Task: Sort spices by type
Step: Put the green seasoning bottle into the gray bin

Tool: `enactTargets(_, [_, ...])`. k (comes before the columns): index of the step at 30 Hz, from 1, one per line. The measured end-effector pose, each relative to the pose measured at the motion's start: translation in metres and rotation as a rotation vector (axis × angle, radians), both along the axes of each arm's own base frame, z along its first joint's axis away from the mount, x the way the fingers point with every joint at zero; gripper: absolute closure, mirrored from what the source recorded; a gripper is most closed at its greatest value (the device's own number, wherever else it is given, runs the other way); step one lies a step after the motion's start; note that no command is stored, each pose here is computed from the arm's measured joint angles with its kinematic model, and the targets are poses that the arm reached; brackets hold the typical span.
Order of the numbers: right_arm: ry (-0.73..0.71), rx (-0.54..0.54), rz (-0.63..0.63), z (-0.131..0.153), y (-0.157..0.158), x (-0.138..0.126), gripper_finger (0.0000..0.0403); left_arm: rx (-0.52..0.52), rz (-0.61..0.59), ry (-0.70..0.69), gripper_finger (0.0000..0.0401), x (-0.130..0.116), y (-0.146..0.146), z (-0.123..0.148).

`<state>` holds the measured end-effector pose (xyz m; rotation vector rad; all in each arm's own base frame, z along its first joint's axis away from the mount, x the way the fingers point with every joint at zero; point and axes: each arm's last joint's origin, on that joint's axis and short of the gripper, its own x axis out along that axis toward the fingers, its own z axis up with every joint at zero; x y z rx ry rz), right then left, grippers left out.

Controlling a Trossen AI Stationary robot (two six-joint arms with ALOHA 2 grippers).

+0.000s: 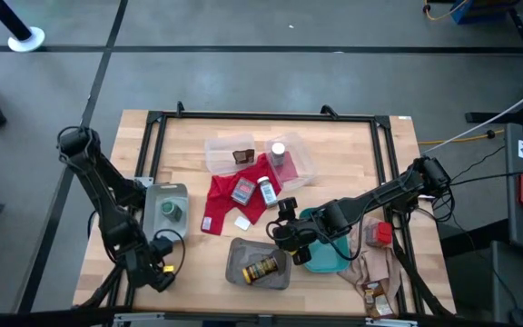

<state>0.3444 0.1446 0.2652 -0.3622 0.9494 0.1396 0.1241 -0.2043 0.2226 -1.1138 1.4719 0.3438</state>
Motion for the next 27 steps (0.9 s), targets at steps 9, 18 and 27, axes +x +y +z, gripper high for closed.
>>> enactTargets(9, [-0.003, 0.001, 0.0, 0.0002, 0.0001, 0.0002, 0.0132, 0.011, -0.003, -0.043, 0.0146, 0.0018, -0.0012, -0.0004])
enactTargets(18, [-0.003, 0.001, 0.0, 0.0002, 0.0001, 0.0002, 0.0132, 0.02, -0.004, -0.044, 0.0146, 0.0015, -0.0003, -0.0007])
enactTargets(27, [-0.003, 0.001, 0.0, 0.0002, 0.0001, 0.0002, 0.0132, 0.021, -0.009, -0.054, 0.0146, -0.0005, 0.003, 0.0026])
